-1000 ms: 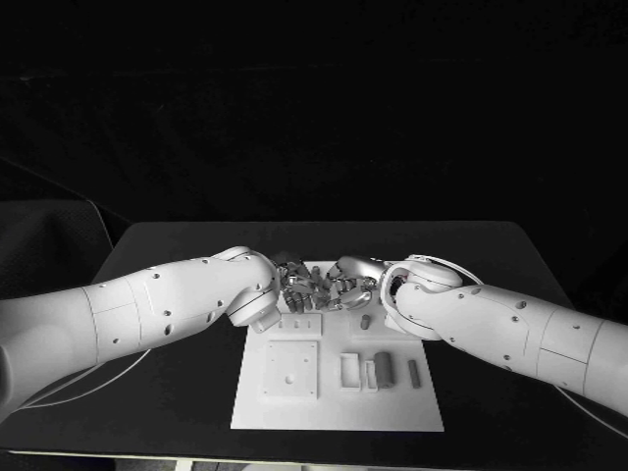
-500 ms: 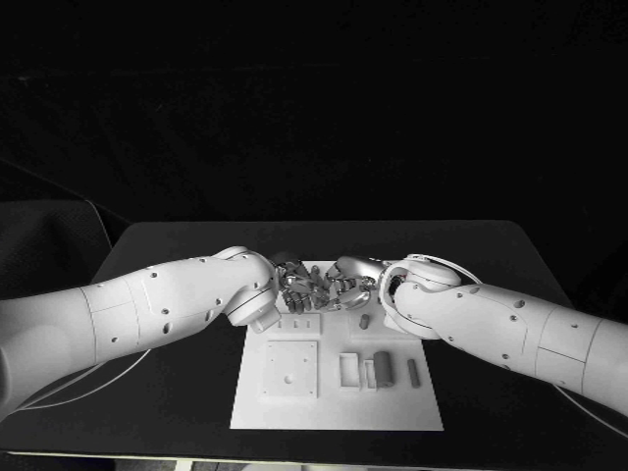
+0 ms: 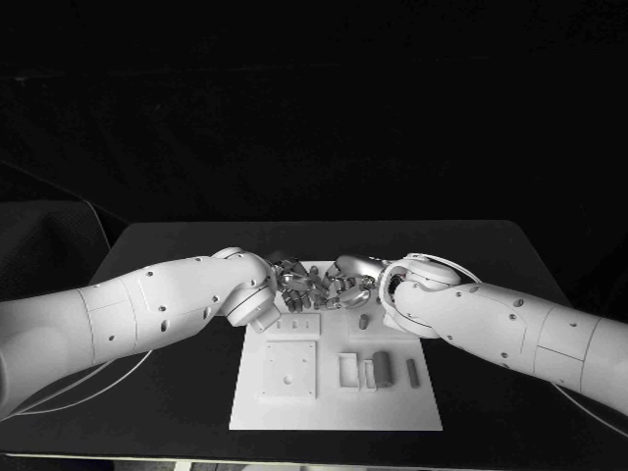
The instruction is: Assemble the parts on the task board
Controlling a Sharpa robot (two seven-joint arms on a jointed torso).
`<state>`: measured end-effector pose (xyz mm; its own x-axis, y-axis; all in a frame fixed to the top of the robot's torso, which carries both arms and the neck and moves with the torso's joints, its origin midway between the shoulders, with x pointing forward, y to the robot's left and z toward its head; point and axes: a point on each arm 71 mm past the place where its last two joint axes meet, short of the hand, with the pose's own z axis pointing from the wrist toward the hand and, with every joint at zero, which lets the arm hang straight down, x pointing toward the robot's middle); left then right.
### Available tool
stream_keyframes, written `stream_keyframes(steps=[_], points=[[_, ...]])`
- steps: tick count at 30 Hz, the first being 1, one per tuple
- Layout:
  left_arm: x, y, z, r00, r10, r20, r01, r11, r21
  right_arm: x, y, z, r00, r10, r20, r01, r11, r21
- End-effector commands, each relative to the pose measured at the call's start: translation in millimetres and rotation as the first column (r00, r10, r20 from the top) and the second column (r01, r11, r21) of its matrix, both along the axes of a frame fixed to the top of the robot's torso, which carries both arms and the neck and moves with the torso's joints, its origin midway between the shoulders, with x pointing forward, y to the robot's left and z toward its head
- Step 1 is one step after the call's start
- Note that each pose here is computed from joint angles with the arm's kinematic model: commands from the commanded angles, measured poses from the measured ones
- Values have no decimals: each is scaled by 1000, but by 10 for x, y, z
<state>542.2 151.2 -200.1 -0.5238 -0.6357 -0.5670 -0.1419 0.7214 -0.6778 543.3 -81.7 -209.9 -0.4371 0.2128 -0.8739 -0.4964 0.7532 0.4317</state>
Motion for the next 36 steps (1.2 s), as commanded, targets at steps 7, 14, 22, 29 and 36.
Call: stream_keyframes(steps=[7, 14, 22, 29, 36], points=[[12, -1, 25, 1000, 6, 4, -6, 999, -37, 9, -32, -5, 1000, -13, 21, 12, 1000, 9], [26, 12, 23, 1000, 10, 7, -10, 999, -33, 9, -41, -3, 1000, -16, 23, 16, 1000, 23], [40, 33, 23, 1000, 16, 11, -15, 999, -30, 2, -40, -11, 1000, -8, 9, 8, 1000, 21], [55, 61, 23, 1000, 18, 17, -18, 1000, -20, 4, -78, -15, 1000, -11, 7, 11, 1000, 19], [68, 88, 21, 1000, 19, 20, -18, 1000, -9, 16, -147, -32, 1000, -24, 0, 24, 1000, 11]])
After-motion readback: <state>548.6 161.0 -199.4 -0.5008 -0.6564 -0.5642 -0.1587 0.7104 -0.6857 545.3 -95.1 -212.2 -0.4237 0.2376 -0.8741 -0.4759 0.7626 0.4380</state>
